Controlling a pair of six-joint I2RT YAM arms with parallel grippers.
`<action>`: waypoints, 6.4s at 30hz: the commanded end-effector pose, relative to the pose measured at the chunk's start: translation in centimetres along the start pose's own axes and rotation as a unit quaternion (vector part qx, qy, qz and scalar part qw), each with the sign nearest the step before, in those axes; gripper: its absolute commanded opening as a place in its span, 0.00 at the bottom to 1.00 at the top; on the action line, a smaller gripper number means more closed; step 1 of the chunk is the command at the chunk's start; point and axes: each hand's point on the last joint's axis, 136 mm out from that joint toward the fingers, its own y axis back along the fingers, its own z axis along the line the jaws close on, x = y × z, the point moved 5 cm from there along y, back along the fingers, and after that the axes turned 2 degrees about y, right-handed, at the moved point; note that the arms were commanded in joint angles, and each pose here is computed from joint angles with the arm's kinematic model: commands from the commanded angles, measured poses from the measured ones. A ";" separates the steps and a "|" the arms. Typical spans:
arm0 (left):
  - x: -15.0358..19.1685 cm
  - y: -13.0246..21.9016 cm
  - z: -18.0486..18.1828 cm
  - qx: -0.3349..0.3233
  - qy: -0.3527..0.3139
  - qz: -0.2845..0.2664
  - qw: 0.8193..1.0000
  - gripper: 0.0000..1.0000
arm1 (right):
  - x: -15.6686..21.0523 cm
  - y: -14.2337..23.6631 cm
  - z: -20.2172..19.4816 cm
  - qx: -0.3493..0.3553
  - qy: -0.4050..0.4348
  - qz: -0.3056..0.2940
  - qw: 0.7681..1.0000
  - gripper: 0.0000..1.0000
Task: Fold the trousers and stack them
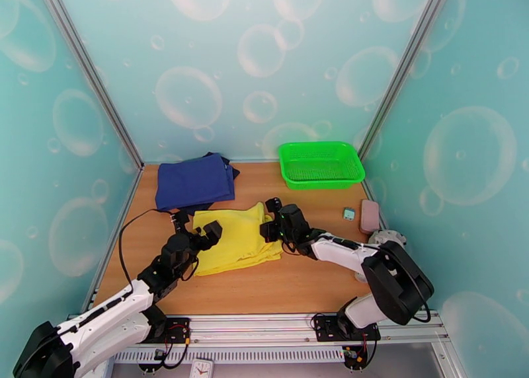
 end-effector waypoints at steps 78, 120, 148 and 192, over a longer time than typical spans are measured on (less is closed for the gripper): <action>10.4 1.4 9.2 -0.124 0.051 0.267 0.954 0.99 | 13.5 2.7 -3.9 0.103 -0.225 0.066 0.967 0.73; 8.5 -8.4 3.2 -0.008 -0.180 0.331 0.926 0.52 | 3.4 2.0 -10.4 0.091 -0.105 0.017 0.990 0.89; -15.3 -21.5 -9.9 -0.124 -0.192 0.212 0.950 0.00 | 2.2 5.1 -10.3 0.097 -0.103 -0.044 0.989 0.91; -28.7 -20.7 4.5 -0.176 -0.160 0.114 0.965 0.00 | 5.0 0.5 -11.7 0.072 -0.119 0.044 0.989 0.92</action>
